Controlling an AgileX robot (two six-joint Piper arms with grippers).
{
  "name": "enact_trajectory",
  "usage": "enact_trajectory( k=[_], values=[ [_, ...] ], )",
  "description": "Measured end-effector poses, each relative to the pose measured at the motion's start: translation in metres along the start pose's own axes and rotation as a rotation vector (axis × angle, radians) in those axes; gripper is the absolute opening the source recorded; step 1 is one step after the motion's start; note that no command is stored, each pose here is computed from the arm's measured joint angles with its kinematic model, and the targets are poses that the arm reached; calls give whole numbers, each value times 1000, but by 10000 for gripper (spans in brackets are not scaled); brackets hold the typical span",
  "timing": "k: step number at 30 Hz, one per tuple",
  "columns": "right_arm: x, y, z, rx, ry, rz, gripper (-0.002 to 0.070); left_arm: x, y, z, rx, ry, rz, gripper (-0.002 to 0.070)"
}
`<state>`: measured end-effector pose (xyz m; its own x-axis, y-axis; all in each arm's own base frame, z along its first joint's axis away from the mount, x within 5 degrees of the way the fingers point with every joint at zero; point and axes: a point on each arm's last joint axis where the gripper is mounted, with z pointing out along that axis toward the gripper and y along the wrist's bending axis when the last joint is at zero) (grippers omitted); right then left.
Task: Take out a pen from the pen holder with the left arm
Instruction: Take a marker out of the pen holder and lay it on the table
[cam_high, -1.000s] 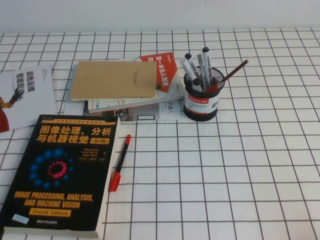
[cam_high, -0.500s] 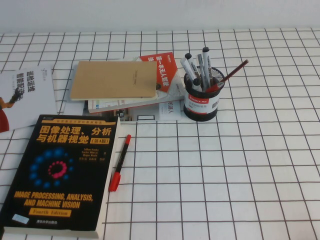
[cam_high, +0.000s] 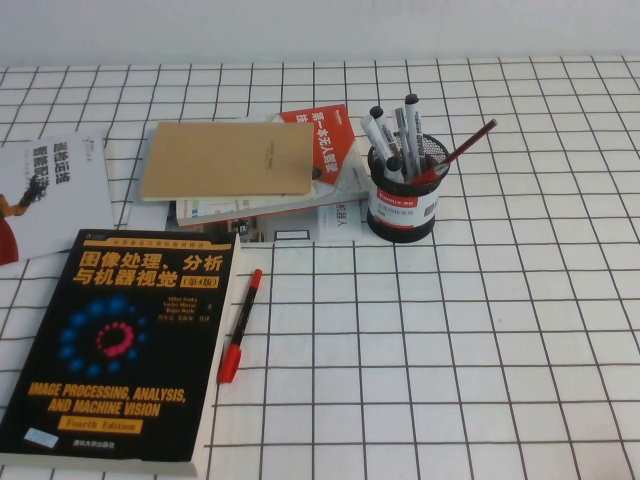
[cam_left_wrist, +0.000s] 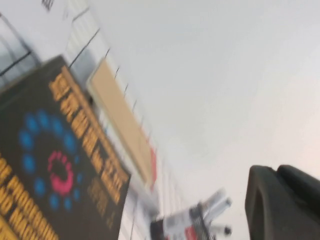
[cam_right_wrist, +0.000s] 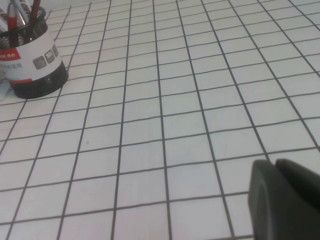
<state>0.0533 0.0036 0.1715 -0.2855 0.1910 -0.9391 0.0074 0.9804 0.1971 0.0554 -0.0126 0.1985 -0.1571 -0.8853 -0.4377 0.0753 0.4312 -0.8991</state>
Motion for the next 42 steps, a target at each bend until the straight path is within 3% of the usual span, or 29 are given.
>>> enact_trajectory(
  k=[2,8,14,16,22,26,32,42],
  values=[
    [0,0,0,0,0,0,-17,-5,-2,0,22,-54,-33,-2],
    [0,0,0,0,0,0,-16,-9,-3,-1,24,-105,186,-2],
    [0,0,0,0,0,0,-16,-9,-10,-1,38,-78,213,-2],
    [0,0,0,0,0,0,-16,-14,-31,-5,85,-46,324,-2],
    [0,0,0,0,0,0,-16,-30,-106,5,151,168,867,-2],
    [0,0,0,0,0,0,-17,-34,-130,41,171,378,1035,-2],
    [0,0,0,0,0,0,-16,-31,-142,107,296,533,1065,-2],
    [0,0,0,0,0,0,-16,-1,-145,191,366,604,1174,-2]
  ],
)
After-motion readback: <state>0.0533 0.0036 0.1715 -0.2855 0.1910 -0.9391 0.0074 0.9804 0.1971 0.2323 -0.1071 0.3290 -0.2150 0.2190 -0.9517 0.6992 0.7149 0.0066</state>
